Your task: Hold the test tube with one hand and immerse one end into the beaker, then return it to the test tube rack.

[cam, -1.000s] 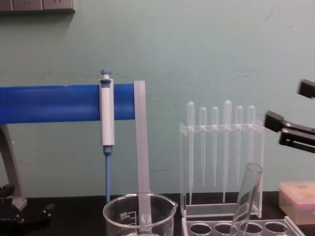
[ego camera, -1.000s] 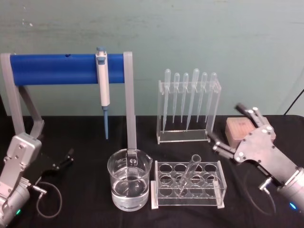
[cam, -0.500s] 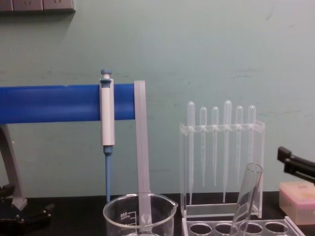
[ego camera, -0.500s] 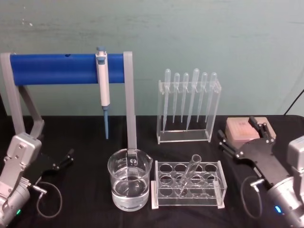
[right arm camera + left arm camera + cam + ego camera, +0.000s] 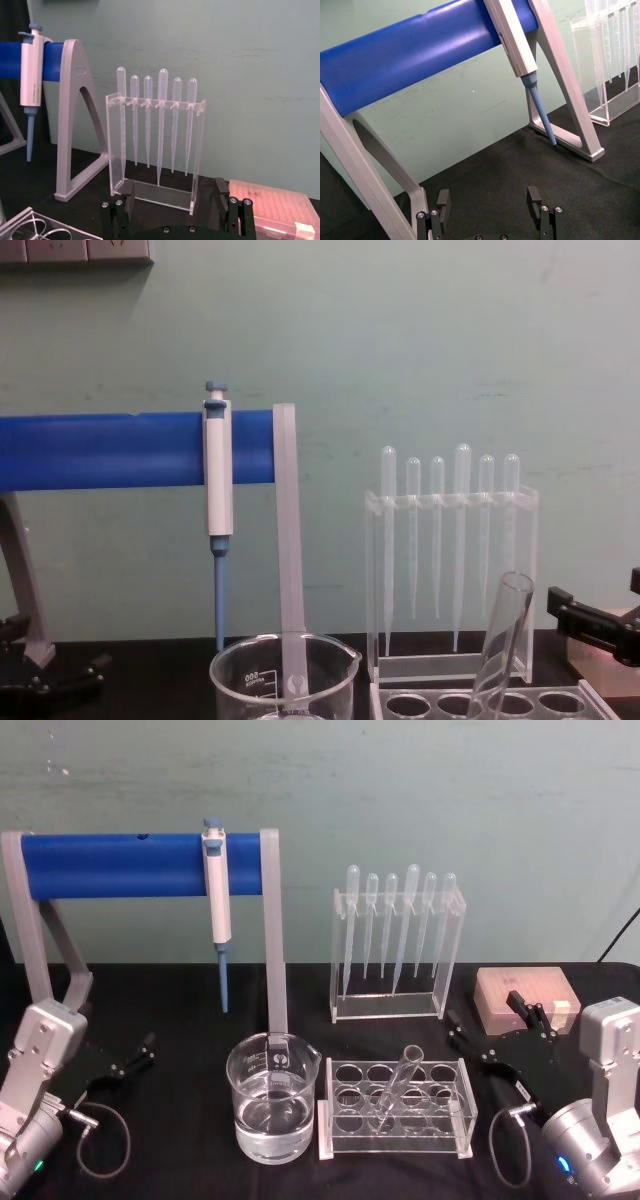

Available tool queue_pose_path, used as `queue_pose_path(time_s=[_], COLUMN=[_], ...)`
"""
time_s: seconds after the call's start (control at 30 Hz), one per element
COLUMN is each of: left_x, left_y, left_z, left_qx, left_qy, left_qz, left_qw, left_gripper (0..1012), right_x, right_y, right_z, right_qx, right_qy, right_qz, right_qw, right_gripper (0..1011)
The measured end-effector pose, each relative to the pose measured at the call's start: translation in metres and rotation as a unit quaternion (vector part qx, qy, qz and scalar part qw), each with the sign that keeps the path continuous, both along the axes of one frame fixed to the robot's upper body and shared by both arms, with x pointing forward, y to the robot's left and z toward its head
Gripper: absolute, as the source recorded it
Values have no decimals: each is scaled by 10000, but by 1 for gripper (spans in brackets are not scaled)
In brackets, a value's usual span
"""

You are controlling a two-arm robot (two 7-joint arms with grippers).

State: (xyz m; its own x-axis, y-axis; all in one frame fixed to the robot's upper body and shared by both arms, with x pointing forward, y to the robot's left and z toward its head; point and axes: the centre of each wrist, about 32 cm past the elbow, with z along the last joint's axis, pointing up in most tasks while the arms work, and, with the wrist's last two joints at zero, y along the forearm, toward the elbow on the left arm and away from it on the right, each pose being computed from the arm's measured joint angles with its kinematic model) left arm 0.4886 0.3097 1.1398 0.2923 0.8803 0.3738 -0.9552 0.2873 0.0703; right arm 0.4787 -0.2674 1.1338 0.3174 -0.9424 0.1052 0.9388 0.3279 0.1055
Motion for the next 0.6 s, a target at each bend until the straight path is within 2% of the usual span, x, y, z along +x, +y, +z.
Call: queue_pose_path(time_s=[0.6], left_x=[0], left_y=[0], left_z=[0], left_qx=[0], left_qy=[0], left_qz=[0], left_qw=[10000], left_gripper=[1000], right_x=[1], right_y=[5], right_z=[-1], right_qx=[-2], right_qy=[4], right_qz=[28], right_qw=[10000], right_gripper=[1000])
